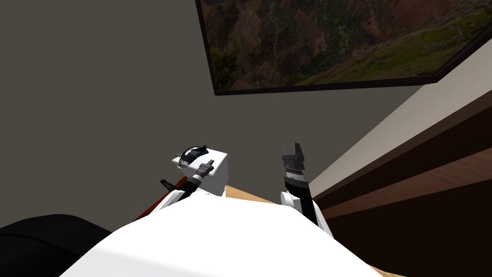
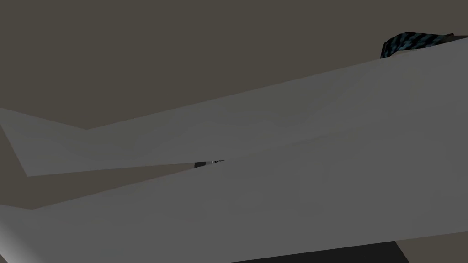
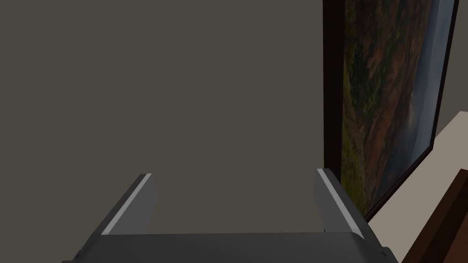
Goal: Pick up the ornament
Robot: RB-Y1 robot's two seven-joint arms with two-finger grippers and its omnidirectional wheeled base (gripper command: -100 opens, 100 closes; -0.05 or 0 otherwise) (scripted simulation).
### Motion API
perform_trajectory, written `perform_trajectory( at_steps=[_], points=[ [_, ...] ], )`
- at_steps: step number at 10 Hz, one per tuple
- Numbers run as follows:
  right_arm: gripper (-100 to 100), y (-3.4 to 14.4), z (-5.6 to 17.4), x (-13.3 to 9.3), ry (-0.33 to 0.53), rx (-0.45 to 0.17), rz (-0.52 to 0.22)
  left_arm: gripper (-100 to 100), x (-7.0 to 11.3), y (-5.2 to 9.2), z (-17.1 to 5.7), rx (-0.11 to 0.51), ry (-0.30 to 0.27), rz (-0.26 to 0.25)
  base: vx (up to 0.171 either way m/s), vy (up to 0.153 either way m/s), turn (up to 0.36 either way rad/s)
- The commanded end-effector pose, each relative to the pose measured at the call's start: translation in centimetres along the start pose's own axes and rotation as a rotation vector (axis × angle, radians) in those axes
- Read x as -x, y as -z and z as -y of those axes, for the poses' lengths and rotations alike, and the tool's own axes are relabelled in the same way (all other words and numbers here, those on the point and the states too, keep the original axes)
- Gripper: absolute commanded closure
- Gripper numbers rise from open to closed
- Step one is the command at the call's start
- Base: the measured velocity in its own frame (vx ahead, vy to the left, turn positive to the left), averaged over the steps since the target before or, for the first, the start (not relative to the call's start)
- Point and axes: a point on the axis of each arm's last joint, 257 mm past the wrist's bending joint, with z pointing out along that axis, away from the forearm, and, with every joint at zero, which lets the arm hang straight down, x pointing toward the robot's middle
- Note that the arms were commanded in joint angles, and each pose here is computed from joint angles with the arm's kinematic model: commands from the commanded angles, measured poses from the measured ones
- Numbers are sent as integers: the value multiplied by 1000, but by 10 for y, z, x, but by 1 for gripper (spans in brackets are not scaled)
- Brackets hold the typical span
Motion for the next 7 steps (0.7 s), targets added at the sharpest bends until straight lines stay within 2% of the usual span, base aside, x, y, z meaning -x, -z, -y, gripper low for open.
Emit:
perform_trajectory(
  at_steps=[1, 2, 3, 6, 7],
  points=[
    [0, 0, 0, 0, 0, 0, 0, 100, 0, 0, 0, 0, 0, 0, 0, 0, 0],
    [0, 0, 0, 0, 0, 0, 0, 0, 0, 0, 0, 0, 0, 0, 0, 0, 0],
    [0, 0, 0, 0, 0, 0, 0, 100, -6, 6, 5, -16, 7, -5, 11, 4, 154],
    [0, 0, 0, 0, 0, 0, 0, 100, -10, 10, 7, -25, 11, -10, 9, 2, 93],
    [0, 0, 0, 0, 0, 0, 0, 0, -11, 11, 8, -27, 11, -10, 0, 0, 0]
  ],
)
